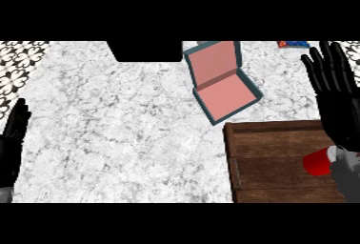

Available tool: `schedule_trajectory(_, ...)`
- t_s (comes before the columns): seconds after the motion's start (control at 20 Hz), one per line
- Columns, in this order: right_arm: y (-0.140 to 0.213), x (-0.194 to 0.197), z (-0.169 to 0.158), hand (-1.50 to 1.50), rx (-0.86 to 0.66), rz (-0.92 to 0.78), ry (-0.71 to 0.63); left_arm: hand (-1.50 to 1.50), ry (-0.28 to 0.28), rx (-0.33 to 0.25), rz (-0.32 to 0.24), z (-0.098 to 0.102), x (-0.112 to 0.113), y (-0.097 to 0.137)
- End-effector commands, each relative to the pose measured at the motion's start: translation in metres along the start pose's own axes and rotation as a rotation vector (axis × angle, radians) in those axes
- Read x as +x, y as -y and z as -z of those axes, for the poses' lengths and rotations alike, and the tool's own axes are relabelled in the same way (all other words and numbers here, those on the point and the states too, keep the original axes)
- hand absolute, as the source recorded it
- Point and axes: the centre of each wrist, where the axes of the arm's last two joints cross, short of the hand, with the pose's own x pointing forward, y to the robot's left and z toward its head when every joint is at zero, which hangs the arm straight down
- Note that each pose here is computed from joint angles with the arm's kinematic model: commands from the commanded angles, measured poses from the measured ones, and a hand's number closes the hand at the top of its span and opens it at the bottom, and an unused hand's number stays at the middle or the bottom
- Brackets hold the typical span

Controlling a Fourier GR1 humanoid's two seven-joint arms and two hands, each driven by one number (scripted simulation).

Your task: Pick the can from the tray and place it in the cardboard box

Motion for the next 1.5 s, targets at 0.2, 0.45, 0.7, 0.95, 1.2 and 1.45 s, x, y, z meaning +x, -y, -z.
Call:
schedule_trajectory(0.2,0.114,-0.001,-0.088,-1.5,-0.156,-0.137,0.192,0.0,-0.031,-0.113,0.04,-0.009,-0.011,0.01)
schedule_trajectory(0.45,0.161,-0.026,-0.159,-1.5,-0.564,-0.286,0.139,0.0,-0.042,-0.214,0.013,-0.018,-0.013,0.036)
schedule_trajectory(0.7,0.189,-0.011,-0.22,-1.5,-0.319,-0.459,0.311,0.0,-0.055,-0.276,0.017,-0.019,-0.014,0.051)
schedule_trajectory(0.95,0.212,0.024,-0.273,-1.5,-0.144,-0.732,0.155,0.0,-0.04,-0.303,0.024,0.004,0.001,0.049)
schedule_trajectory(1.2,0.195,0.046,-0.303,-1.5,-0.072,-0.774,0.037,0.0,-0.053,-0.324,0.037,-0.001,-0.025,0.067)
schedule_trajectory(1.45,0.168,0.063,-0.303,-1.5,-0.027,-0.881,-0.075,0.0,-0.018,-0.331,0.049,0.01,-0.009,0.072)
